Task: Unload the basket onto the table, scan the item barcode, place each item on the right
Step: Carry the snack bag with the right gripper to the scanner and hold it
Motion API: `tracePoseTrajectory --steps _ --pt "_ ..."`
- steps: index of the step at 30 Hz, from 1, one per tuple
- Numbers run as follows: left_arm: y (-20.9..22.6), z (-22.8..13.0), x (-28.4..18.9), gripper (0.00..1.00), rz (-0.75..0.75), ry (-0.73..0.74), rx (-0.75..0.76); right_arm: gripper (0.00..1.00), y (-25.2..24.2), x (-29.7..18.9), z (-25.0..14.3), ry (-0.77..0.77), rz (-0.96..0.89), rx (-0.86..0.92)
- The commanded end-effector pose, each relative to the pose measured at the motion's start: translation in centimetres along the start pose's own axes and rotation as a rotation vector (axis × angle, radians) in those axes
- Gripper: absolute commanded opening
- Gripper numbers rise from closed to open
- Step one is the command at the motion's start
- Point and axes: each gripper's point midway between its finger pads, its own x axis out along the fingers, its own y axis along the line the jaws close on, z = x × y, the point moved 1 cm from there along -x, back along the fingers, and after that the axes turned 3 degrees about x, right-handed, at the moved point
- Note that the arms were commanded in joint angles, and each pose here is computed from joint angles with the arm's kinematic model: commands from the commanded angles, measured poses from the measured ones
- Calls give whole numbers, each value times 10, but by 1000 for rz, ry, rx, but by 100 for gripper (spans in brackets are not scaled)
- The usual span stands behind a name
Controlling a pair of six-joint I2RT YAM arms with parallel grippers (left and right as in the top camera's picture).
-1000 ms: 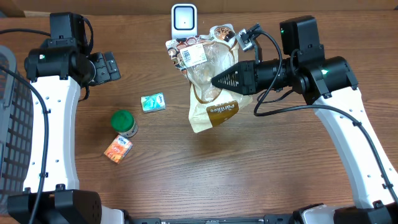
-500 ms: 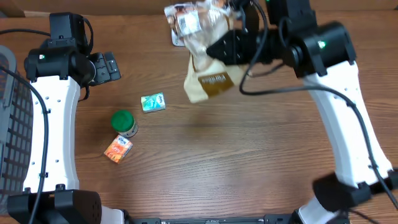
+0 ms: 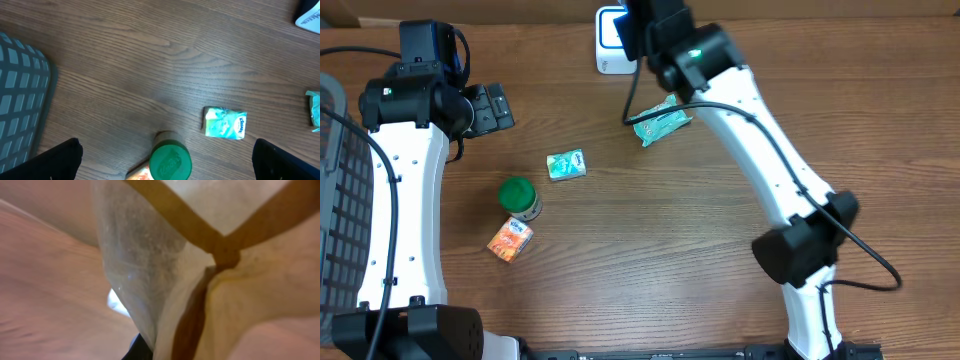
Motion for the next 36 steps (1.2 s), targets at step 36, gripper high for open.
tracePoseTrajectory --steps 36 --pt "-1 6 -10 100 -15 -32 15 4 5 144 -70 11 -437 -421"
